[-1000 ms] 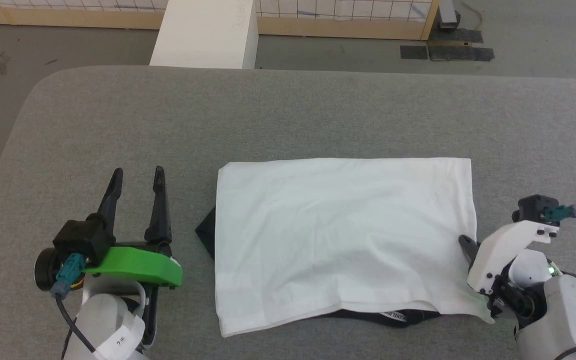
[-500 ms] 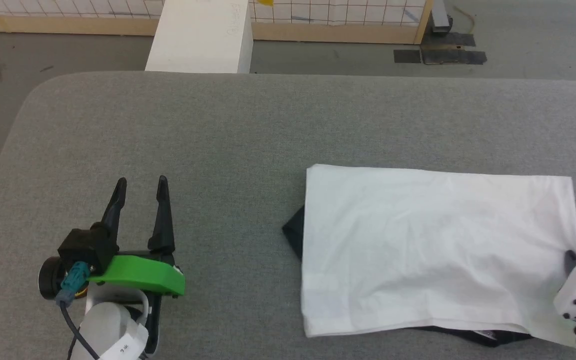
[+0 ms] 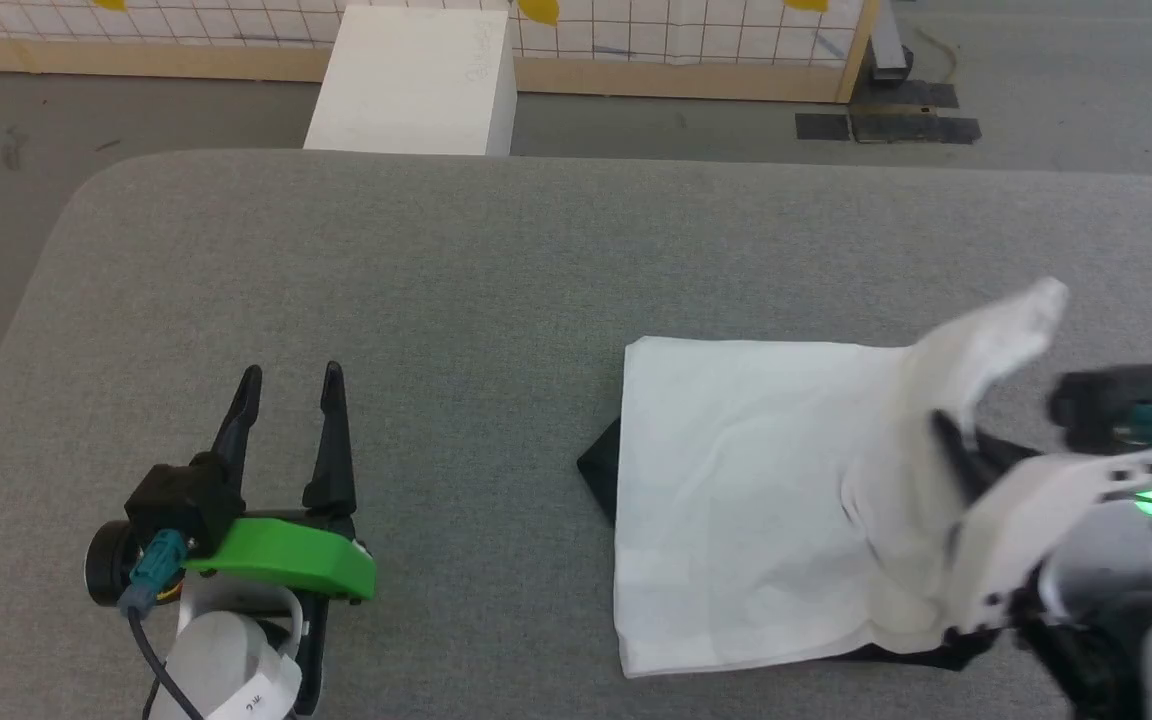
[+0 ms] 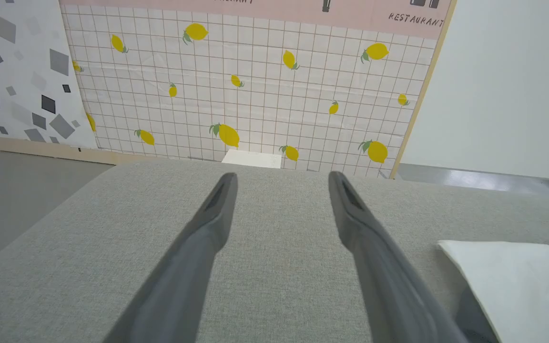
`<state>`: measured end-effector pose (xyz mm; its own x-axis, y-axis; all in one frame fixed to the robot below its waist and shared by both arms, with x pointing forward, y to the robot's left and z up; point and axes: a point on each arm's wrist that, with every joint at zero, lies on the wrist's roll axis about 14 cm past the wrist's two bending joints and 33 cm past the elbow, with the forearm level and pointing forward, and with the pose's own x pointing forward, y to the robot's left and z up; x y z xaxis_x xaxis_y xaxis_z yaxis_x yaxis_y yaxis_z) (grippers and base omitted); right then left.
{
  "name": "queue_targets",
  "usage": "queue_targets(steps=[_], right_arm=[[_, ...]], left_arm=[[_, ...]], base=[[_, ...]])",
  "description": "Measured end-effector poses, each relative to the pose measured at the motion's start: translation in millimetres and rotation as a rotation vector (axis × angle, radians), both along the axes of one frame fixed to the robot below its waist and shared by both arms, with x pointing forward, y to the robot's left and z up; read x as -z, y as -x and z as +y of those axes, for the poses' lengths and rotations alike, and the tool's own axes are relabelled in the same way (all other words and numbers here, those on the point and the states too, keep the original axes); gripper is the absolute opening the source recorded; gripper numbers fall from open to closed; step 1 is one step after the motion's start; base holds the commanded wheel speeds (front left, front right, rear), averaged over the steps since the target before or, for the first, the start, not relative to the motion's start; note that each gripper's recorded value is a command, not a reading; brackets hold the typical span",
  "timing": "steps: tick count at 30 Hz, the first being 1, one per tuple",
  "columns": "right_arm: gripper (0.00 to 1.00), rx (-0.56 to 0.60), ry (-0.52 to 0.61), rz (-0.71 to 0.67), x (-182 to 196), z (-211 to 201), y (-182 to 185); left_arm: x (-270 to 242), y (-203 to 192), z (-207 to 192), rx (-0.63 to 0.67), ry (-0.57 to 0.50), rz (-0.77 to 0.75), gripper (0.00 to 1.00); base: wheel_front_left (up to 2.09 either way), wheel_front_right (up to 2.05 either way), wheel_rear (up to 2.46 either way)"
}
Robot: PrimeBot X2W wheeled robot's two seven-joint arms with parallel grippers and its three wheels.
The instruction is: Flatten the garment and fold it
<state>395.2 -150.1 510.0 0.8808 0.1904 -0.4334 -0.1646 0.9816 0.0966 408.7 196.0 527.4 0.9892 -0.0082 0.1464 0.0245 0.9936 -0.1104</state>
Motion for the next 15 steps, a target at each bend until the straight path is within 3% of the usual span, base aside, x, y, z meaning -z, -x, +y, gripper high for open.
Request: queue_targets(steps=[7, 15], right_arm=[[0.0, -0.311, 0.027, 0.0, -6.9, 99.5, -2.7], [0.0, -0.502, 0.08, 0.165, 47.4, 154.1, -1.7]], left_arm=[[4.6, 1.2, 1.3, -0.001, 0.001, 0.013, 1.0], [8.9, -2.1, 5.8, -0.013, -0.003, 0.027, 1.0]], base=[[0.0, 0.0, 0.0], [0.0, 0.0, 0.0]])
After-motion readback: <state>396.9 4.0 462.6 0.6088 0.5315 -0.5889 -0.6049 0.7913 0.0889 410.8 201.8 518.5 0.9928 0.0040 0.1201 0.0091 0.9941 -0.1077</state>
